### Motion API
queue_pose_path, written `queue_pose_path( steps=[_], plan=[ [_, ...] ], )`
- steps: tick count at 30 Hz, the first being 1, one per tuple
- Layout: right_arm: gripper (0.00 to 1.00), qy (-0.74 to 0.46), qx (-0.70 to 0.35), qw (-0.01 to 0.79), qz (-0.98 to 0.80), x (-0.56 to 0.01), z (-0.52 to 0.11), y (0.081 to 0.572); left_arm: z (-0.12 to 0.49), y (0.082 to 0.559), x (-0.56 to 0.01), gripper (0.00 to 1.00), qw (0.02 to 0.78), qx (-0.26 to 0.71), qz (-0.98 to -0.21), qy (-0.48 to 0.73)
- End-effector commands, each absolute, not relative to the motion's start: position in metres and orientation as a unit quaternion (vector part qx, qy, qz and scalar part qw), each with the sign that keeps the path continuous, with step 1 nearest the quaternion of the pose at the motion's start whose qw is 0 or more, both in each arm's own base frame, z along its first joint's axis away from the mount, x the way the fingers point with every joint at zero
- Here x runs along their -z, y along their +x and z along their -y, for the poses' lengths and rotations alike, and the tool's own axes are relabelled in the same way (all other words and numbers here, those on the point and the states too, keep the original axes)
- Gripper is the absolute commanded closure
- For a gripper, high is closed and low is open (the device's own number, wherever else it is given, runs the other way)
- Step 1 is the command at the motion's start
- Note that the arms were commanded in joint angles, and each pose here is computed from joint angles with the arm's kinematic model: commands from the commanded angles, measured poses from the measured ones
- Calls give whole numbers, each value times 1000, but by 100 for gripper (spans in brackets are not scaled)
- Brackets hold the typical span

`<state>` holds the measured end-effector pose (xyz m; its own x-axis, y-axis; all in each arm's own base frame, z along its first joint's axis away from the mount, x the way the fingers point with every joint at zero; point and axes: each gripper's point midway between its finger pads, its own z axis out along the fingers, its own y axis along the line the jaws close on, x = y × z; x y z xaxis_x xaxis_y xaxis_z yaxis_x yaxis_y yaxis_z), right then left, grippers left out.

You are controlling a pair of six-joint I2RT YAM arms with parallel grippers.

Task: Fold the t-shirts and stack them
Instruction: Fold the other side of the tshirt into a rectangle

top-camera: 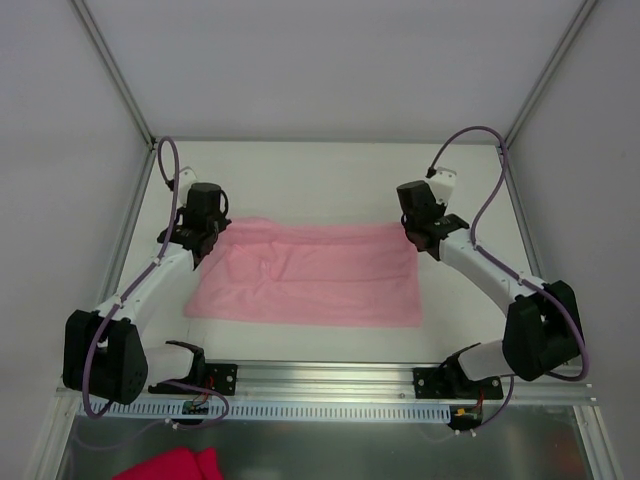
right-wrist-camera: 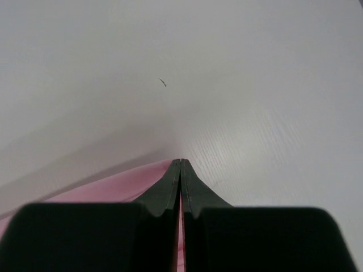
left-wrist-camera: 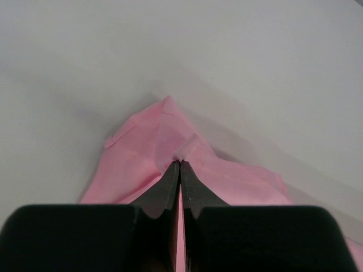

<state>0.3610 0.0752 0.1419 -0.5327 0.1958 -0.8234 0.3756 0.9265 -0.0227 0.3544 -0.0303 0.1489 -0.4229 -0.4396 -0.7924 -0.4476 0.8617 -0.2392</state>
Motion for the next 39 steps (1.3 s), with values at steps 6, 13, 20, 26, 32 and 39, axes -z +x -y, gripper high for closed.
queue_pose_path(
  steps=[6, 13, 20, 26, 32, 39],
  plan=[
    [99, 117, 113, 477, -864, -158, -82, 382, 28, 350, -158, 100, 481, -9, -833, -273],
    [99, 85, 116, 491, -859, -153, -93, 393, 27, 347, -157, 100, 480, -8, -833, -275],
    [99, 98, 133, 512, -843, -152, -85, 367, 27, 333, -151, 100, 473, -7, -834, -284],
    [99, 112, 159, 498, -845, -144, -76, 340, 28, 312, -140, 100, 467, 4, -836, -287],
    [99, 100, 177, 484, -851, -137, -80, 322, 31, 300, -125, 100, 450, 0, -846, -285],
    [99, 98, 191, 465, -859, -134, -82, 306, 36, 286, -106, 100, 433, -3, -855, -285]
  ],
)
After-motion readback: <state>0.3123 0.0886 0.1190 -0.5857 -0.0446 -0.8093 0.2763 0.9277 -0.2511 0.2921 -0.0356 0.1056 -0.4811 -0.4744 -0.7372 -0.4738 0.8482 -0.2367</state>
